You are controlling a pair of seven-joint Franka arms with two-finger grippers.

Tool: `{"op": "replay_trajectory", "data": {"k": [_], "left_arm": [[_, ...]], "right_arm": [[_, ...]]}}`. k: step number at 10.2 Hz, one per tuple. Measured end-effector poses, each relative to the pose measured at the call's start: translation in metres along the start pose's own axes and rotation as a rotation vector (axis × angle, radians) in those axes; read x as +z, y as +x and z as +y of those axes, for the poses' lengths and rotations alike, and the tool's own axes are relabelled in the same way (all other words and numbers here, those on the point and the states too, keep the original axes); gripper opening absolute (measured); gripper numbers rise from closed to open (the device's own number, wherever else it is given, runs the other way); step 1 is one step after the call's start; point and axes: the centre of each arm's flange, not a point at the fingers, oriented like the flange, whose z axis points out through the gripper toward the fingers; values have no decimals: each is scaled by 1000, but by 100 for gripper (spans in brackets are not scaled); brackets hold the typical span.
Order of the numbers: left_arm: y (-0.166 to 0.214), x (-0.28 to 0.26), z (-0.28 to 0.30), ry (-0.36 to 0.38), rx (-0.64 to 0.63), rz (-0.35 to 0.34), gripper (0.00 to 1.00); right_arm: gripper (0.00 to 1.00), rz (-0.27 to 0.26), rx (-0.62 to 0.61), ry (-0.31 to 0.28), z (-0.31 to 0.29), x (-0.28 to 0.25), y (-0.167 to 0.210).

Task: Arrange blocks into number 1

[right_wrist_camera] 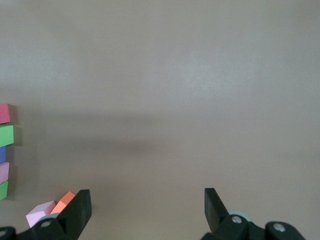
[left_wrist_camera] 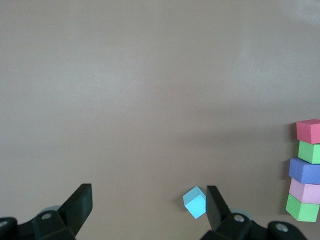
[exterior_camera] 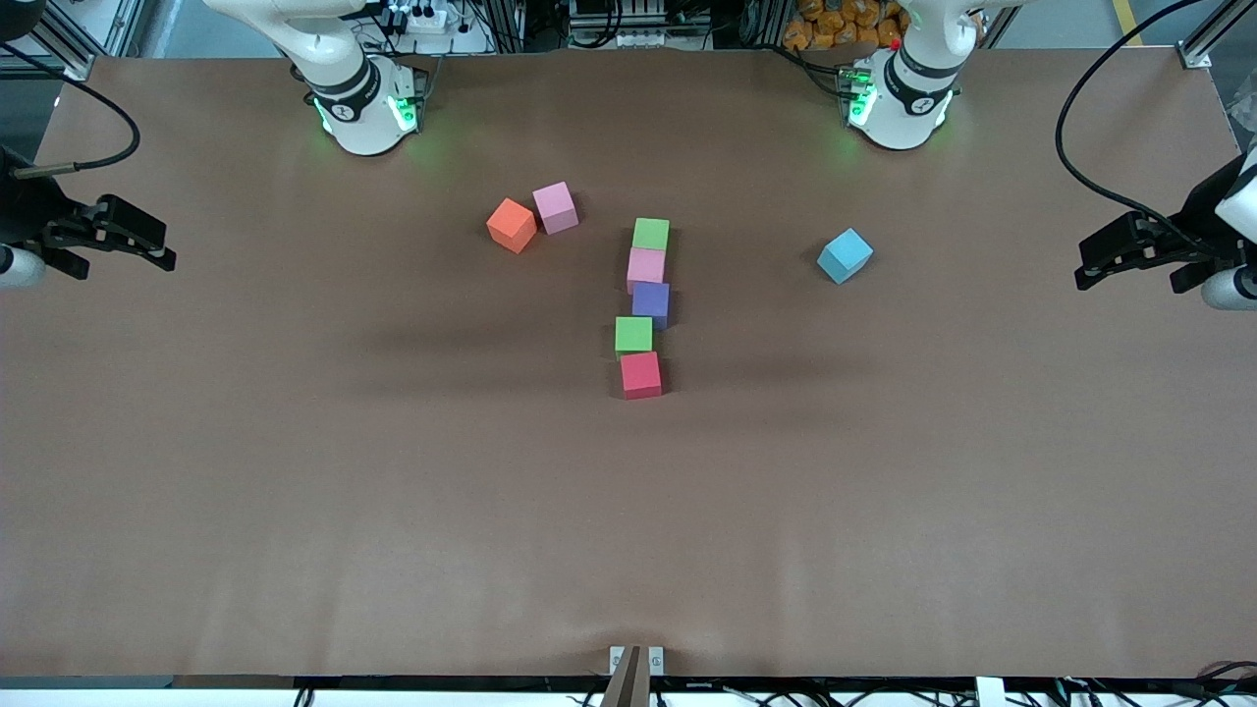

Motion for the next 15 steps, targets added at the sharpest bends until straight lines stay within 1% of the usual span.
{"op": "replay_trajectory", "data": {"k": [2, 6, 9, 15], "left_arm": [[-2, 0, -2, 1, -3, -4, 100], [-2, 3, 7, 1, 13, -11, 100], [-2, 5, 8, 1, 14, -15, 100], [-2, 6, 8, 1, 15, -18, 100]], "right_arm": [[100, -17, 1, 1, 0, 8, 0], [100, -9, -1, 1, 0, 13, 2], [100, -20, -5, 2, -3, 8, -4], [100, -1, 4, 0, 2, -3, -10]]}}
